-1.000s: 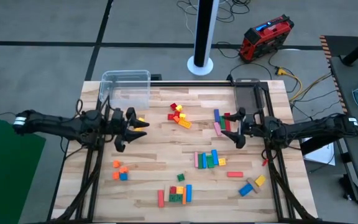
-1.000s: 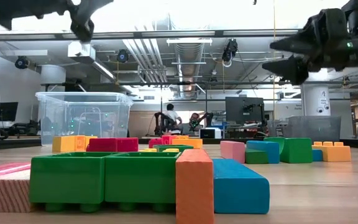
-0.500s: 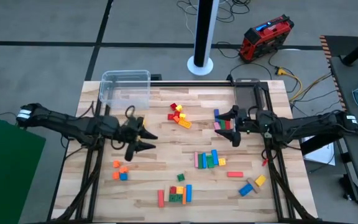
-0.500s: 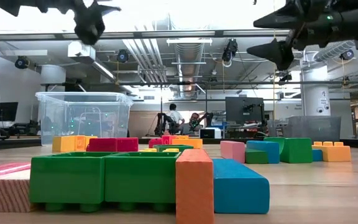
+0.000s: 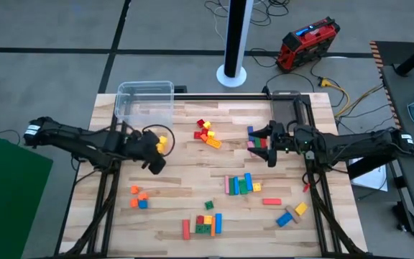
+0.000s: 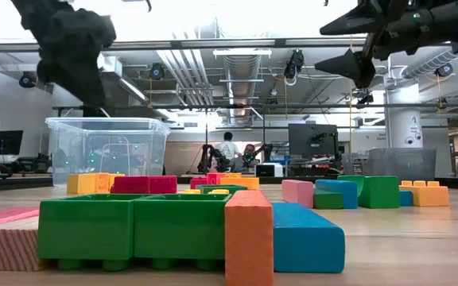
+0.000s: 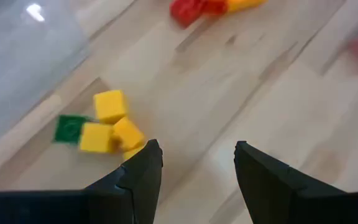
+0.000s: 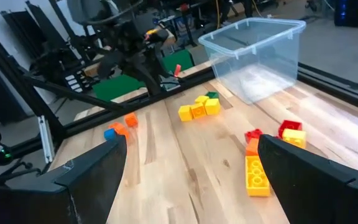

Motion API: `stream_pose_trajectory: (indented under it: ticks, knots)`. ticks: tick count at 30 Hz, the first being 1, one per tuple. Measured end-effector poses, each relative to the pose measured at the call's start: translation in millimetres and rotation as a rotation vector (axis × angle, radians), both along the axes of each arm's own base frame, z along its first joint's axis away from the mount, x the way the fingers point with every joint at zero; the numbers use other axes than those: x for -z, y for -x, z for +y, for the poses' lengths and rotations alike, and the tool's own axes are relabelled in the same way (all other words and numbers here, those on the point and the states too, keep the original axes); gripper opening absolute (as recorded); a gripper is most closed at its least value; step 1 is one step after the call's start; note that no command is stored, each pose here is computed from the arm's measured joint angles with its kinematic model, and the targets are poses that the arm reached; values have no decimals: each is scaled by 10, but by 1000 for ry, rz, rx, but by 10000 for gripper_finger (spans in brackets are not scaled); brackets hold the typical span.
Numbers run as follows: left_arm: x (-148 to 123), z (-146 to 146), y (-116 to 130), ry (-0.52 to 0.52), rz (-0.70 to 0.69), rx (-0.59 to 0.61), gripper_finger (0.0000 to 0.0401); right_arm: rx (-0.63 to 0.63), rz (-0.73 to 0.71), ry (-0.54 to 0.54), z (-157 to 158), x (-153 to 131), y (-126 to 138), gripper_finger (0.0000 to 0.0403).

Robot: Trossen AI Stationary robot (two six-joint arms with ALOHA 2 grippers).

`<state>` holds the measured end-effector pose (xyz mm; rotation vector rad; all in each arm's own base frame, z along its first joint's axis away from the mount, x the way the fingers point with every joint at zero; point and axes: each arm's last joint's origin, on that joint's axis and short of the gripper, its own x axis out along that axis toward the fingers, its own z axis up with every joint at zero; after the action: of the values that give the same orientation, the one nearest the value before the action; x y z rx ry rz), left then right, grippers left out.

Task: Sort blocks by size
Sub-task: Put the yellow square wooden block into the transparent bin

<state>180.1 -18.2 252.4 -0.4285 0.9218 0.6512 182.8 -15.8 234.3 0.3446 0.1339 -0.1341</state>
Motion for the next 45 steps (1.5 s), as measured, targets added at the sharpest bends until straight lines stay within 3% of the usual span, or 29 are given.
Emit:
stream_pose_trajectory:
  ticks: [5, 11, 17, 30, 45]
  knots:
    - [57, -21, -185, -59, 81, 42, 178, 19, 8, 11, -36, 2, 15, 354]
    - [282, -87, -316, 66, 192, 23, 178, 36, 14, 43, -75, 3, 20, 354]
    - [478, -80, -331, 78, 302, -48, 178, 46, 19, 62, -100, 5, 23, 354]
    - [478, 45, -250, -14, 318, -128, 207, 47, 21, 60, -101, 9, 24, 354]
    - [818, 137, -59, 22, 397, -208, 255, 47, 21, 61, -101, 9, 24, 354]
